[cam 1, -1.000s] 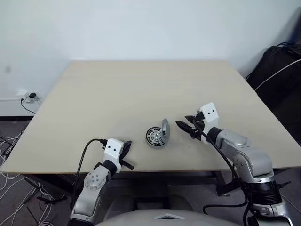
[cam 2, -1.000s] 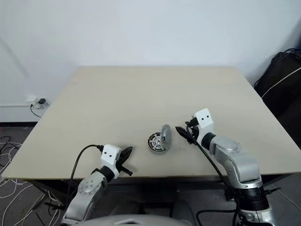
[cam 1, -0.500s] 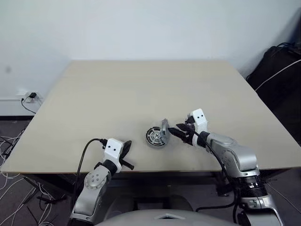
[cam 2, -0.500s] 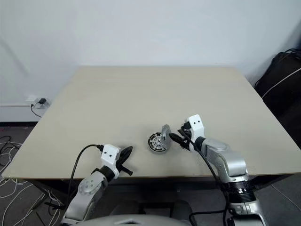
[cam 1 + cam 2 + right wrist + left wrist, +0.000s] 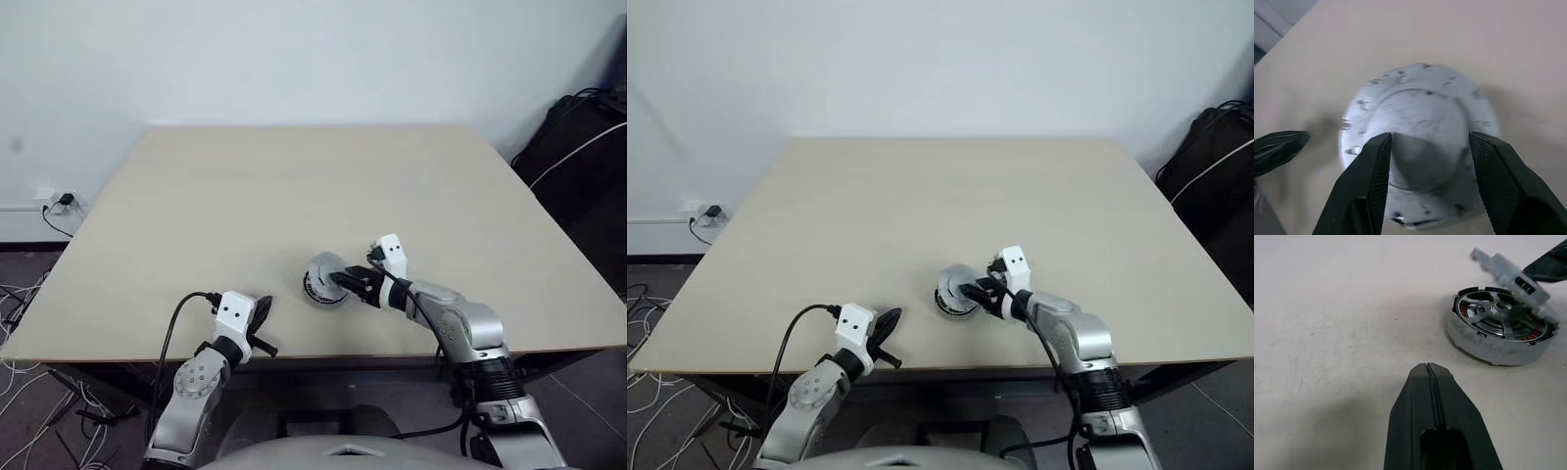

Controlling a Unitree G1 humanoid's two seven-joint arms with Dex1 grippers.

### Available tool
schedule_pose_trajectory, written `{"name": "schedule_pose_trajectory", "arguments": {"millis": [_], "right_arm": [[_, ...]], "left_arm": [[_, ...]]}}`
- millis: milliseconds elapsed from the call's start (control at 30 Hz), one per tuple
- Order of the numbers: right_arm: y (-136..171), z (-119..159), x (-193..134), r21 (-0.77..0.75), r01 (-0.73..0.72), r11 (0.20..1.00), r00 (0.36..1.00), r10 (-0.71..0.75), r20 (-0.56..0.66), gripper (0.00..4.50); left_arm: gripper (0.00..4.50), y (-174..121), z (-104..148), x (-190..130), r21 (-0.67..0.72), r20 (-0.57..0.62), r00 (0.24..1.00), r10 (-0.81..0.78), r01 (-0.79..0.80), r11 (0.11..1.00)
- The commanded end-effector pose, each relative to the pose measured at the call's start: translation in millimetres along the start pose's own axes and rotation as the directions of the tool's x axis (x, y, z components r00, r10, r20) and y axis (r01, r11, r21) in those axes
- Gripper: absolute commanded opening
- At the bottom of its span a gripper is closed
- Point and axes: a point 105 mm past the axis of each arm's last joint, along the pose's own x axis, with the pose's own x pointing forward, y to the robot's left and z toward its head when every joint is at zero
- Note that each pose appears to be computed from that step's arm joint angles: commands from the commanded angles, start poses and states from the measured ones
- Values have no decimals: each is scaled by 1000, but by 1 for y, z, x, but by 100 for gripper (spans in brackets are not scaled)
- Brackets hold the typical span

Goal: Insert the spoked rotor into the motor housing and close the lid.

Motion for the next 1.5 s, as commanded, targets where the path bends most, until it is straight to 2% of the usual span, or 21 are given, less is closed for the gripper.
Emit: {"name": "schedule_pose_trajectory", "arguments": {"millis": [33, 300, 467, 600, 733, 833, 967, 1200, 1367, 1500], "right_arm": [[8, 11, 7, -32, -30, 999, 999, 31, 32, 268], [9, -1, 15, -25, -29, 999, 1000, 29, -12, 268], [2, -6, 13, -96, 24, 995, 999, -27, -35, 268], [0, 8, 10, -254, 90, 963, 996, -82, 42, 268], [8, 25, 4, -372, 100, 923, 987, -46, 151, 268], [13, 36, -2, -427, 90, 900, 977, 3, 213, 325], [15, 41, -3, -472, 88, 877, 973, 25, 228, 448], [19, 27, 6, -507, 47, 861, 987, 38, 155, 448], [12, 15, 14, -496, 124, 859, 987, -53, 155, 448], [15, 4, 19, -467, 123, 876, 988, -63, 142, 448]], "left_arm": [[0, 1, 14, 1, 15, 53, 999, 0, 0, 1000], [0, -1, 14, 2, 13, 55, 998, -5, 4, 1000], [0, 0, 15, 2, 14, 58, 998, -1, 0, 1000], [0, 0, 15, 2, 14, 58, 998, -2, 1, 1000], [0, -1, 15, 3, 15, 58, 998, -7, 6, 1000], [0, -1, 16, 3, 16, 58, 998, -11, 10, 1000], [0, 0, 16, 3, 18, 57, 998, -12, 11, 1000], [0, 0, 17, 3, 19, 60, 998, -10, 8, 1000], [0, 0, 17, 2, 18, 60, 998, -3, 2, 1000], [0, 1, 17, 1, 18, 60, 998, -1, 0, 1000]]}}
